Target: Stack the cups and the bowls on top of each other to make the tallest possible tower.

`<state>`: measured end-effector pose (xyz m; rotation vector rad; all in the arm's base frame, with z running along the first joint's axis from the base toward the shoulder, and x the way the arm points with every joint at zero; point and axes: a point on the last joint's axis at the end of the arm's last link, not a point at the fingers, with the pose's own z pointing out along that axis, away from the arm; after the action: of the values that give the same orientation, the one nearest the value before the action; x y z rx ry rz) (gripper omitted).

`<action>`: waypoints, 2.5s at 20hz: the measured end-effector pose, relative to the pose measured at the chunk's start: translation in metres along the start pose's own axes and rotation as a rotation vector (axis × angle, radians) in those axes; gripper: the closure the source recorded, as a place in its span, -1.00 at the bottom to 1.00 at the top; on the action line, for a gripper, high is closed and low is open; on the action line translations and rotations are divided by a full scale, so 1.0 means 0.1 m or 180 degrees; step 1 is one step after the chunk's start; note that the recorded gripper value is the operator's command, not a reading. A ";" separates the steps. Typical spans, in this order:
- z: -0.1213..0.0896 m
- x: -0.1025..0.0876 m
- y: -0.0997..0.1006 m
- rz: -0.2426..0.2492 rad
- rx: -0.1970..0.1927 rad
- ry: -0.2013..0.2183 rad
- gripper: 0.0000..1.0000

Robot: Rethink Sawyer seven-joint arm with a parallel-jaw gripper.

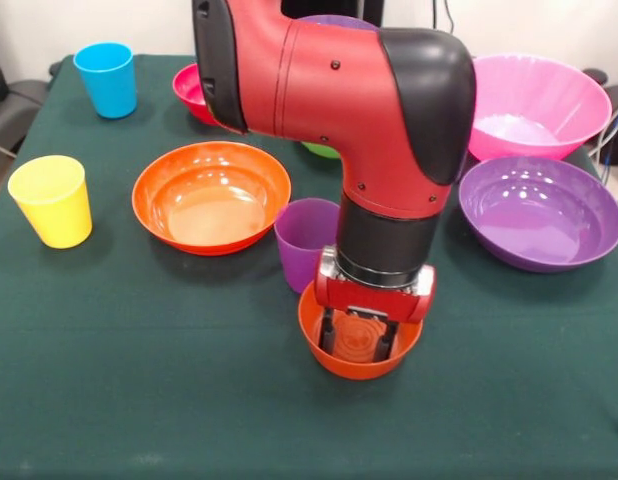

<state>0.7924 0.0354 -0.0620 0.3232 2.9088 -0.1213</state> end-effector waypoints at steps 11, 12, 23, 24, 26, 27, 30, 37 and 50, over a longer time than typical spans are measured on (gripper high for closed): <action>0.01 0.02 -0.13 0.0020 -0.0040 0.0036 -1.00; 0.01 0.02 -0.13 0.0017 -0.0046 0.0035 -1.00; 0.01 0.01 -0.15 -0.0028 -0.0072 0.0019 -1.00; 0.01 0.00 -0.15 -0.0027 -0.0075 0.0019 -1.00; 0.02 0.00 -0.16 -0.0024 -0.0091 0.0016 -1.00; 0.02 0.00 -0.16 -0.0023 -0.0095 0.0017 -1.00; 0.02 -0.02 -0.17 -0.0027 -0.0106 0.0007 -1.00; 0.04 -0.07 -0.24 -0.0018 -0.0127 -0.0025 -1.00; 0.07 -0.16 -0.26 -0.0053 -0.0152 -0.0020 -1.00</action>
<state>0.8029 0.0057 -0.0637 0.2902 2.9037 -0.0552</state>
